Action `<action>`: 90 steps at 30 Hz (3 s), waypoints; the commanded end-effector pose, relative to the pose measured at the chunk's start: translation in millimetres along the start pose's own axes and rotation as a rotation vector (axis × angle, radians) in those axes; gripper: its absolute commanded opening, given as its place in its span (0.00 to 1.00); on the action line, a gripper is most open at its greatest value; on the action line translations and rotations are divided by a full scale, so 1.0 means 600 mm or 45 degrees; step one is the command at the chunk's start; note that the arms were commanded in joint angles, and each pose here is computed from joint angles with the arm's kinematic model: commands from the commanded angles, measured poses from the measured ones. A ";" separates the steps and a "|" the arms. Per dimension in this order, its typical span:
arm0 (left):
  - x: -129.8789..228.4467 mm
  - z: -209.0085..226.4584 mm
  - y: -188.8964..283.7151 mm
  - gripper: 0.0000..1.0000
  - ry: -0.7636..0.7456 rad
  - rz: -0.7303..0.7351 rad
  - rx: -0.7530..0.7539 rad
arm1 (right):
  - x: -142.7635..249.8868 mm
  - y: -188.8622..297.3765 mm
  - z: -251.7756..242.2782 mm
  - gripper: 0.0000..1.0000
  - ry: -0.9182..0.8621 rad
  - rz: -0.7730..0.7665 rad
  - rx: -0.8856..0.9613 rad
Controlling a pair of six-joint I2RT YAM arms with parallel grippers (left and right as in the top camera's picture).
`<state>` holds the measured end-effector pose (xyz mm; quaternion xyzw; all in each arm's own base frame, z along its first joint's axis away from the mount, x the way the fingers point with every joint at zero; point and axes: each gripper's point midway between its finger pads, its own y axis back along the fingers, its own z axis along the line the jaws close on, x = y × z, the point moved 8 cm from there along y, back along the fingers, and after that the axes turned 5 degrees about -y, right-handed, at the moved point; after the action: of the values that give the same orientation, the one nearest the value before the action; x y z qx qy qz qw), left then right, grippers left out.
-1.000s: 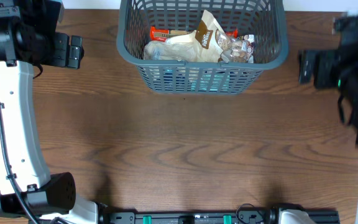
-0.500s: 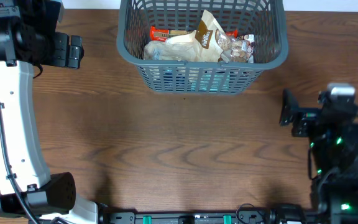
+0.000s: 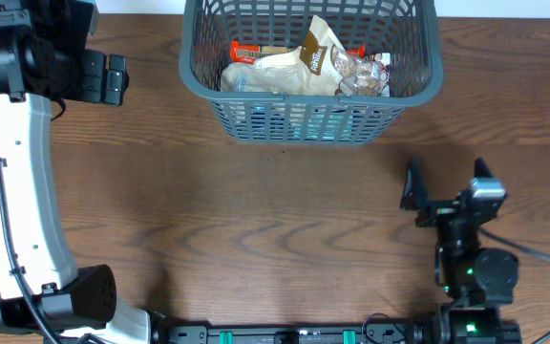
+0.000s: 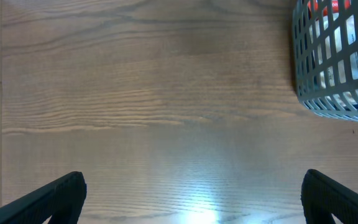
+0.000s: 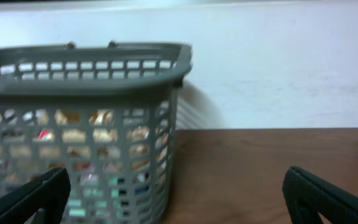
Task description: Pack container
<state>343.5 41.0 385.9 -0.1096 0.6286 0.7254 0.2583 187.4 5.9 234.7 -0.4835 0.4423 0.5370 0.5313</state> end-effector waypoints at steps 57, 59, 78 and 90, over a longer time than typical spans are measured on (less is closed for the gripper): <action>0.002 0.001 0.007 0.99 0.004 -0.007 -0.010 | 0.114 0.040 -0.029 0.99 0.014 0.117 0.138; 0.002 0.001 0.007 0.99 0.004 -0.007 -0.010 | 0.114 0.040 -0.029 0.99 0.014 0.118 0.138; 0.002 0.001 0.007 0.99 0.004 -0.007 -0.010 | 0.114 0.040 -0.029 0.99 0.014 0.118 0.138; 0.020 -0.039 0.074 0.99 0.111 -0.401 0.101 | 0.114 0.040 -0.029 0.99 0.014 0.118 0.138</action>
<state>329.3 28.9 411.2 -0.1962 0.6221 0.6787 0.3374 166.8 -0.5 164.2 -0.4424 0.4962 0.5355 0.5209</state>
